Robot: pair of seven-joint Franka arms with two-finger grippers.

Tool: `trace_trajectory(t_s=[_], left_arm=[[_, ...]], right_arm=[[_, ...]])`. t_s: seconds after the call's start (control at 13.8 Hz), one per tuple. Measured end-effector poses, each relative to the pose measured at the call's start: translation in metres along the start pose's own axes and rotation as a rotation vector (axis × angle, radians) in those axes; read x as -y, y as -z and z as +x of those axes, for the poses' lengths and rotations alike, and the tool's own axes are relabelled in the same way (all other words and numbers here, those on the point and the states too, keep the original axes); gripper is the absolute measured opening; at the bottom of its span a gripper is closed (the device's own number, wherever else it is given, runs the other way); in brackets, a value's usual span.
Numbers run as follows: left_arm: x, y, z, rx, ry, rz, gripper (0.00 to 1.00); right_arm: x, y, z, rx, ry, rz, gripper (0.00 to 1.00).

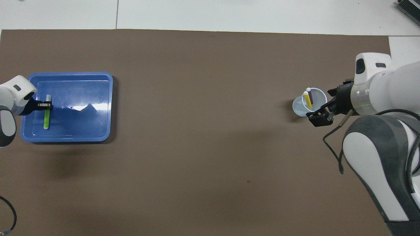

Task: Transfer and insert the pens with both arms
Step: 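Release the yellow pen in the cup while the left gripper grasps the green pen, then lift the green pen with the left gripper while the right gripper approaches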

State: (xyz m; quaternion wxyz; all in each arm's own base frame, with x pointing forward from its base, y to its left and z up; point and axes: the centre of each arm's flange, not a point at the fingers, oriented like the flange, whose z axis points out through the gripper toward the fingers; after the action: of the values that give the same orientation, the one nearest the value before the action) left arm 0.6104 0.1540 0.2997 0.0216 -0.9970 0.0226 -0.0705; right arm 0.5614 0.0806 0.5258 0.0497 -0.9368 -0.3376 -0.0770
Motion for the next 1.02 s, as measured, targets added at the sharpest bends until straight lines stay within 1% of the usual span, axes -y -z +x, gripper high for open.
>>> trace_trajectory(t_s=[0.15,0.22,0.44,0.65,0.8,1.02], left_arm=[[0.001,0.0,0.0,0.008,0.003,-0.002,0.17],[0.002,0.001,0.0,0.024,0.01,-0.009,0.17],[0.002,0.012,0.002,0.117,0.063,-0.078,0.17],[-0.003,0.017,0.003,0.175,0.095,-0.119,0.17],[-0.01,0.015,-0.001,0.23,0.15,-0.161,0.17],[-0.027,0.014,-0.008,0.334,0.232,-0.204,0.17]], right_arm=[[0.019,-0.002,0.011,-0.03,-0.172,0.06,1.0],[0.027,-0.002,0.016,-0.035,-0.251,0.08,1.0],[0.054,0.0,0.032,-0.037,-0.443,0.105,1.0],[0.088,0.001,0.049,-0.031,-0.566,0.118,1.0],[0.101,0.002,0.057,-0.05,-0.625,0.12,1.0],[0.115,0.001,0.062,-0.043,-0.772,0.133,1.0]])
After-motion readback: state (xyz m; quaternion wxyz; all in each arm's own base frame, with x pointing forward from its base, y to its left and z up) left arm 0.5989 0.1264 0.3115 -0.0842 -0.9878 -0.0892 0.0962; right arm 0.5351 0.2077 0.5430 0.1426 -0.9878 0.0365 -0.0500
